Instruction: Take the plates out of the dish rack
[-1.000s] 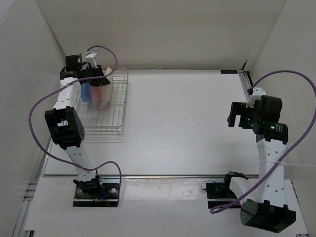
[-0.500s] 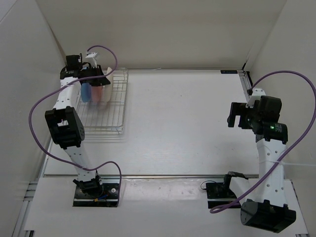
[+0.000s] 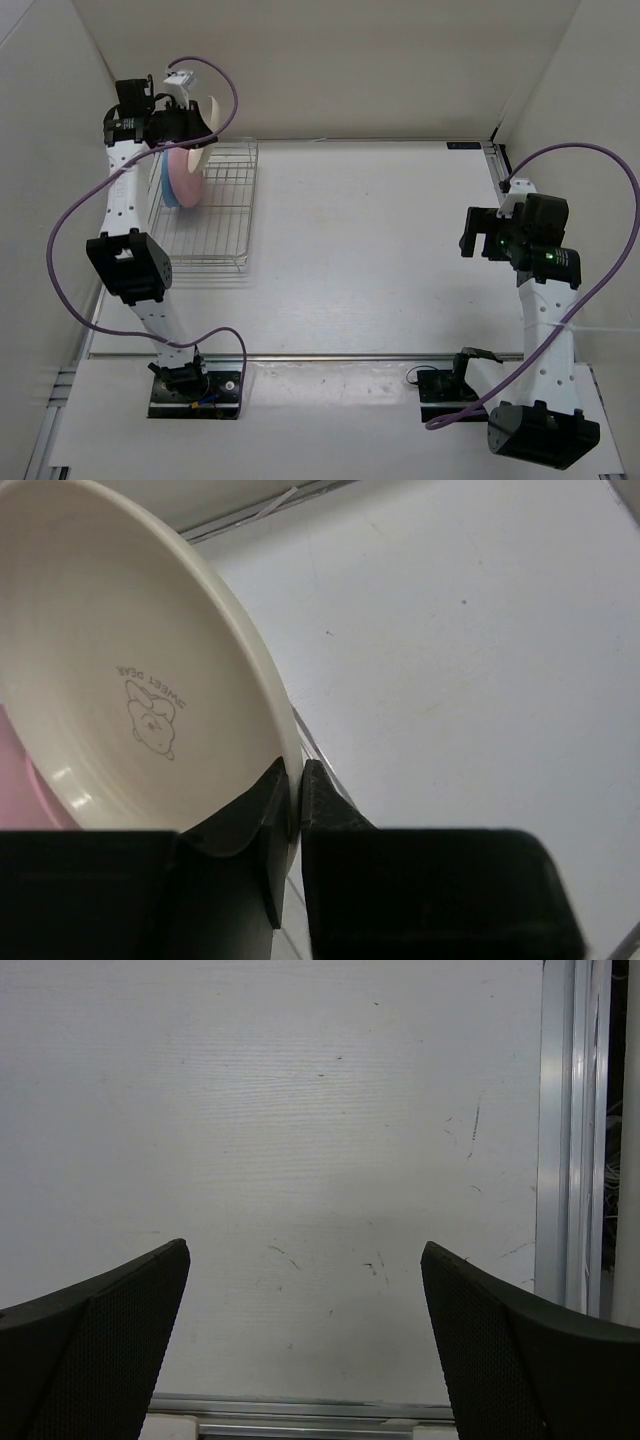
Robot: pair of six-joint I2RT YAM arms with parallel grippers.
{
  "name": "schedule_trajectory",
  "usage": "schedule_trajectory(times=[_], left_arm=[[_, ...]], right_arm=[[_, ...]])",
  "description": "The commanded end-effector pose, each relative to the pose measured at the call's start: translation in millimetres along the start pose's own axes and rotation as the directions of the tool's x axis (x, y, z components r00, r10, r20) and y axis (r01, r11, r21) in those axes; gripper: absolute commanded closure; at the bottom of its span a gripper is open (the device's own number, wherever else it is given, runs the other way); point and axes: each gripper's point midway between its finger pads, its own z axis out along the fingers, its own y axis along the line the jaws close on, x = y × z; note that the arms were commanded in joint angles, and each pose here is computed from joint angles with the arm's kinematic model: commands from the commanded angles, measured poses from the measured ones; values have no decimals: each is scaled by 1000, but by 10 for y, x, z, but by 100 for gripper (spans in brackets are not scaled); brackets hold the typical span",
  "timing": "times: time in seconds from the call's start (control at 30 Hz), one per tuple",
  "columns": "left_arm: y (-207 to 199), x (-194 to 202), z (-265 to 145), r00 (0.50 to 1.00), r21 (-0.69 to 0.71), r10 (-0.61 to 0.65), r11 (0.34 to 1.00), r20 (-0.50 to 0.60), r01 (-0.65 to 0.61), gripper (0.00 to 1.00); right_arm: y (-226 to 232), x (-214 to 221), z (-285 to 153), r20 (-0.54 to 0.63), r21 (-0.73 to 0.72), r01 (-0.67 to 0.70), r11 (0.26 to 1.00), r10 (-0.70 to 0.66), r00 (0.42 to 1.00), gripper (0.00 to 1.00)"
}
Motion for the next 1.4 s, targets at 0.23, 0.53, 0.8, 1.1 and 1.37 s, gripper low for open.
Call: schedule_trajectory(times=[0.23,0.53,0.8,1.1,1.37], left_arm=[[-865,-5,-643,892,5,450,893,-51,-450,89],[-1977,874,-535,609,294,759,650,-228,-700,89],[-2073,1679,-587,-52,374,907,120,-417,-920,89],[-3056,1304,-524,-337,246,909,-278,-244,-928,89],[-3631,1430,-403,-364,139,926,-349,-102,-927,89]], right_arm=[[50,-242,52,14,-44,-6,999,7,1000,0],[260,-763,2,42,-159,71,985,-65,997,0],[643,-1172,127,57,-273,188,943,-180,982,5],[1470,-1185,5,124,-539,322,778,-305,944,10],[1771,-1225,-320,262,-620,423,661,-333,906,10]])
